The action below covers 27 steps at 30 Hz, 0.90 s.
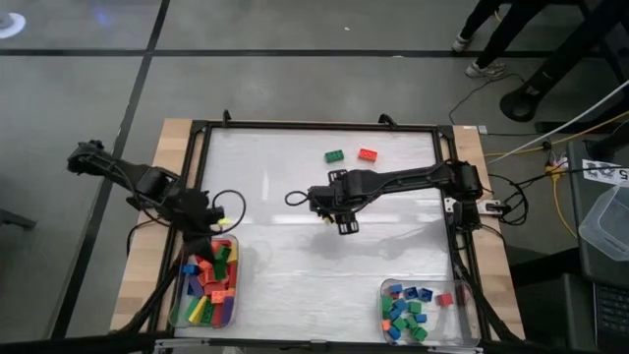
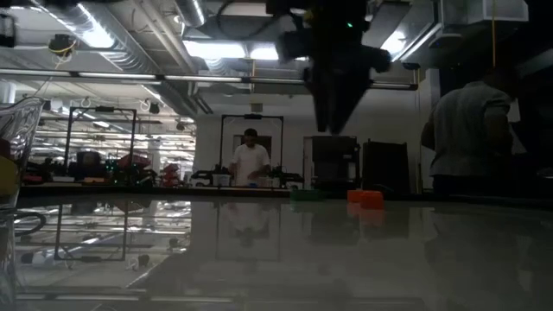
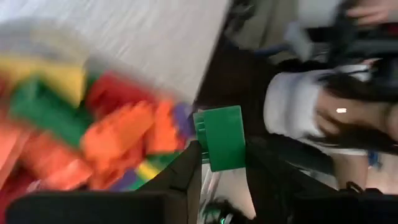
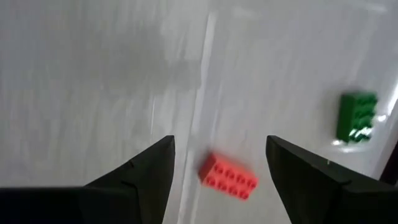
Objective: Sort blocks by size
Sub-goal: Put the large green game piece into the left transparent bin, then put the large orange game piece into the left transparent bin
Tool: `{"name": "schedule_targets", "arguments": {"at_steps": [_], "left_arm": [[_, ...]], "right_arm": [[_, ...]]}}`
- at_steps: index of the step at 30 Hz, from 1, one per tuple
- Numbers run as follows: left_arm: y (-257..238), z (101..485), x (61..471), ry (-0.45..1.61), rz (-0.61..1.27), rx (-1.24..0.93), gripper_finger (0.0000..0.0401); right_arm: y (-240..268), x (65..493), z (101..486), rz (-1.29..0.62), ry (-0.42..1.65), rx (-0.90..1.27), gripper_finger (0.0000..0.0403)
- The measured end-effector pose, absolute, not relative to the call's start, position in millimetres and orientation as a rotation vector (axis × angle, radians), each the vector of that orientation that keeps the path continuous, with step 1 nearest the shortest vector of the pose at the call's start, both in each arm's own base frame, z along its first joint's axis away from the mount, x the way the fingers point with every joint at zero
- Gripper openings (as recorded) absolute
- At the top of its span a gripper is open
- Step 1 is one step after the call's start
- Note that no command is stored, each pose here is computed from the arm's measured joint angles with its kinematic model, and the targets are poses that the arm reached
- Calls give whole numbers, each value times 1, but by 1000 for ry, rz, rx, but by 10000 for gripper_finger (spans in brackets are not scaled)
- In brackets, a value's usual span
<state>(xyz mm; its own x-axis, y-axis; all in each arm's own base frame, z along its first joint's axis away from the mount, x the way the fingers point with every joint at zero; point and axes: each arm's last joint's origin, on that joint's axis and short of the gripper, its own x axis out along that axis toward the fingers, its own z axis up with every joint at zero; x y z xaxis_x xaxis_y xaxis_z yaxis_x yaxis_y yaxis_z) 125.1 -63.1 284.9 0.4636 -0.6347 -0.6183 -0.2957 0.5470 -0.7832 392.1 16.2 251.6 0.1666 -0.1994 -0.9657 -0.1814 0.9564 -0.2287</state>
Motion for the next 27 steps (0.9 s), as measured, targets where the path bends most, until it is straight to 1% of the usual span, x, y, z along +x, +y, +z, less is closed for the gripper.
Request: {"name": "schedule_targets", "arguments": {"at_steps": [6,10,14,17,22,27], "left_arm": [[-68,269,110,1332,-13,-1043,120],[-71,264,105,1408,48,-1025,141],[-73,263,106,1405,64,-1007,162],[-73,263,106,1390,77,-996,172],[-72,262,107,1348,114,-979,176],[-72,262,107,1339,122,-975,174]], "right_arm": [[16,381,233,0,1523,-332,248],[15,369,218,47,1627,-386,248],[12,360,201,100,1700,-508,248],[6,353,187,174,1750,-611,248],[-14,344,166,197,1794,-713,248],[-30,344,158,176,1783,-751,248]]}}
